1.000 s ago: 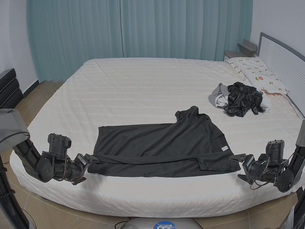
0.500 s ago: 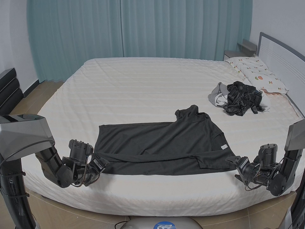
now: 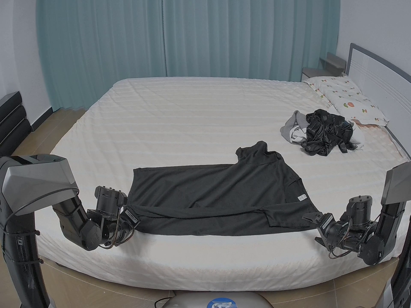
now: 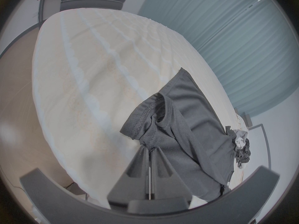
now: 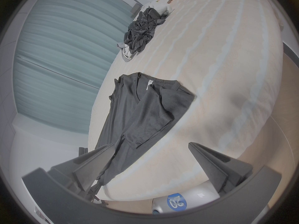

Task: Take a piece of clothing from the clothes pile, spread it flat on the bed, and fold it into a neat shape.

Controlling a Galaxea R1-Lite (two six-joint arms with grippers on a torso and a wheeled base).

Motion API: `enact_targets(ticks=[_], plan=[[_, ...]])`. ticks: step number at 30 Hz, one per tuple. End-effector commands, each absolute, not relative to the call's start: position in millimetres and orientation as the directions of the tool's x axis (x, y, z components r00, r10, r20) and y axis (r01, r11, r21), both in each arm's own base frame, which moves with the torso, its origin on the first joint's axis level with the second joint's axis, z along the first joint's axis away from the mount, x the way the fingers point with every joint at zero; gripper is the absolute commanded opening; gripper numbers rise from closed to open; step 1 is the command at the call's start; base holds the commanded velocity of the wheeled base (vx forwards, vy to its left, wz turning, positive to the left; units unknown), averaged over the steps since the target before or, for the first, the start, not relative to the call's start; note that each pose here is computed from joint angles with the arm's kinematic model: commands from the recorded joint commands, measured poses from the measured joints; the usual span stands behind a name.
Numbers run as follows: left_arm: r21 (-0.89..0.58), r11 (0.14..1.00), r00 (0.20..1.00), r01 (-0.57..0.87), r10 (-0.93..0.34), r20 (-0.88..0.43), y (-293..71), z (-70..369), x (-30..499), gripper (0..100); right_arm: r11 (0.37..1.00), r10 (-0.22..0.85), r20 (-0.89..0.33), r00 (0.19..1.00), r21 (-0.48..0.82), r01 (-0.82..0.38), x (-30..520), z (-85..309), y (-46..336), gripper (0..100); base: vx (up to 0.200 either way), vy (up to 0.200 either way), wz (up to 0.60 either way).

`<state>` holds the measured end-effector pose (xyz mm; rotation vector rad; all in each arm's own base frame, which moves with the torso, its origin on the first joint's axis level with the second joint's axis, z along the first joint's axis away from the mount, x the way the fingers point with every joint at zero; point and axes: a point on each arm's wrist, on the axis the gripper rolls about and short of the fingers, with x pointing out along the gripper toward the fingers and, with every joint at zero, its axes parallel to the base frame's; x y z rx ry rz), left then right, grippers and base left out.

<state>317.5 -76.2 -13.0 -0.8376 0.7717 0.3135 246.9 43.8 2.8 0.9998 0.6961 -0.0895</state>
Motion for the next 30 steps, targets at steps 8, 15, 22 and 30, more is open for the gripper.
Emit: enact_targets(ticks=[8,15,22,30], plan=[[-0.568,0.612,0.697,-0.551,-0.037,-0.716,-73.8,-10.6,316.7,0,0.560,0.186,-0.612,0.768,0.708,0.429,262.3,-22.9,52.9,100,0.000,0.000,0.00],[-0.579,0.595,0.699,-0.558,-0.038,-0.714,-69.7,-9.8,318.1,0,0.565,0.162,-0.582,0.797,0.717,0.409,276.0,-36.5,58.7,100,0.000,0.000,0.00],[-0.579,0.593,0.698,-0.560,-0.040,-0.715,-69.3,-10.3,318.2,0,0.564,0.150,-0.555,0.818,0.727,0.391,288.3,-40.2,60.5,100,0.000,0.000,0.00],[-0.585,0.592,0.695,-0.554,-0.057,-0.717,-69.7,-10.3,318.1,0,0.588,0.098,-0.523,0.847,0.717,0.375,295.7,-48.7,60.3,0,0.000,0.000,0.00]])
